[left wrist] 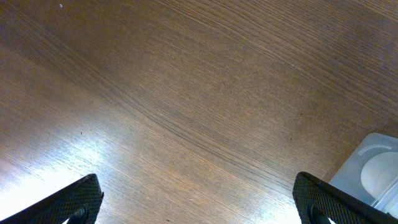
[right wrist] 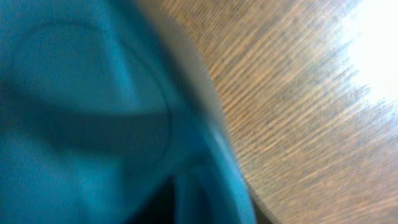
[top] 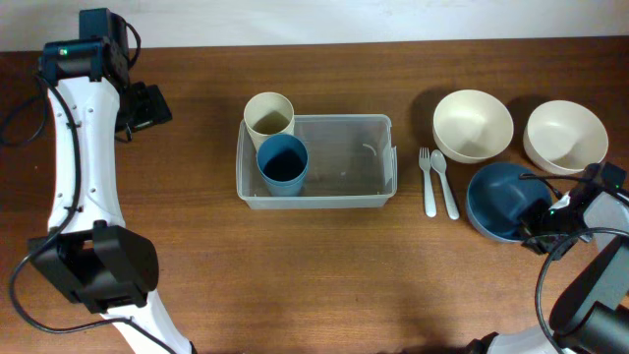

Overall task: Pack container
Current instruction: 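Grasp the blue bowl's rim with the right gripper, then lift the blue bowl and carry it left over the container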

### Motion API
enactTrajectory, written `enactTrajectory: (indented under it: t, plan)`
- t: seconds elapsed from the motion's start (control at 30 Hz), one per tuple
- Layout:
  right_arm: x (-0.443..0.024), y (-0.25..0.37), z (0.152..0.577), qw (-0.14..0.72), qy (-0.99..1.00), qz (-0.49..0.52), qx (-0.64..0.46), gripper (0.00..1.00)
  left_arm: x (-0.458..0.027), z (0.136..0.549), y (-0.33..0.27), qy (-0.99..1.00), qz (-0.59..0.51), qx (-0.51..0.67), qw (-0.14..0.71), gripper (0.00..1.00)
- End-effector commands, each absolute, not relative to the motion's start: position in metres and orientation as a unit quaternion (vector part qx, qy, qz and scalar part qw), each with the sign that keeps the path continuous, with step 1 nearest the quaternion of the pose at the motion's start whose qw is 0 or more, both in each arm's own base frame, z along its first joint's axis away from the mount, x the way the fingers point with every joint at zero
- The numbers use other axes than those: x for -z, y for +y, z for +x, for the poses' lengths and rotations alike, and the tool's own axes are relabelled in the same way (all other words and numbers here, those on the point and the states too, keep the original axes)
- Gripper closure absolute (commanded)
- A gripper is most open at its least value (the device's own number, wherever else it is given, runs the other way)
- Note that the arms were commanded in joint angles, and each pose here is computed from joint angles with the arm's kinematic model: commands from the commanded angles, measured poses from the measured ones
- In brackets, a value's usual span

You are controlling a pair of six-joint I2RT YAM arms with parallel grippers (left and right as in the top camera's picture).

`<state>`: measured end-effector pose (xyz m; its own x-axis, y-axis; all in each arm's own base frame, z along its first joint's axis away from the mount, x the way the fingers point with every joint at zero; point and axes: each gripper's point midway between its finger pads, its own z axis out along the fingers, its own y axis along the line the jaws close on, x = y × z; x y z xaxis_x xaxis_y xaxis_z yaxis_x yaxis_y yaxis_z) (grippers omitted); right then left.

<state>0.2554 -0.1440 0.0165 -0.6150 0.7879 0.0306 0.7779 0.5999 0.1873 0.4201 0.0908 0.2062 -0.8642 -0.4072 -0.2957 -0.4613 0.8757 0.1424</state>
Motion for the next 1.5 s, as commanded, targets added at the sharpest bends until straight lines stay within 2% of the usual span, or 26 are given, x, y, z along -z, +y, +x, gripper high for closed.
enactTrajectory:
  t: [0.0,0.03,0.07,0.57,1.1,1.33,1.47]
  plan:
    - [-0.014,-0.141,0.254,0.023,0.892,0.441,-0.097,0.9,-0.202,0.421,0.092,0.959,-0.234,-0.103,0.125,0.0]
    - [-0.014,-0.141,0.254,0.023,0.892,0.441,-0.097,0.95,-0.202,0.421,0.092,0.959,-0.234,-0.103,0.126,0.0]
    - [-0.014,-0.141,0.255,0.024,0.892,0.441,-0.097,0.96,-0.202,0.421,0.092,0.959,-0.234,-0.103,0.125,0.0]
    - [-0.018,-0.14,0.257,0.024,0.879,0.464,-0.106,0.96,-0.202,0.421,0.092,0.959,-0.234,-0.103,0.125,0.0]
    - [-0.073,-0.141,0.279,0.048,0.877,0.457,-0.138,0.96,-0.202,0.421,0.092,0.959,-0.234,-0.103,0.125,0.0]
    - [-0.098,-0.13,0.288,0.06,0.888,0.419,-0.18,0.96,-0.202,0.421,0.092,0.959,-0.234,-0.103,0.125,0.0]
    - [-0.129,-0.104,0.3,0.094,0.894,0.352,-0.26,0.96,-0.202,0.421,0.092,0.959,-0.234,-0.103,0.125,0.0]
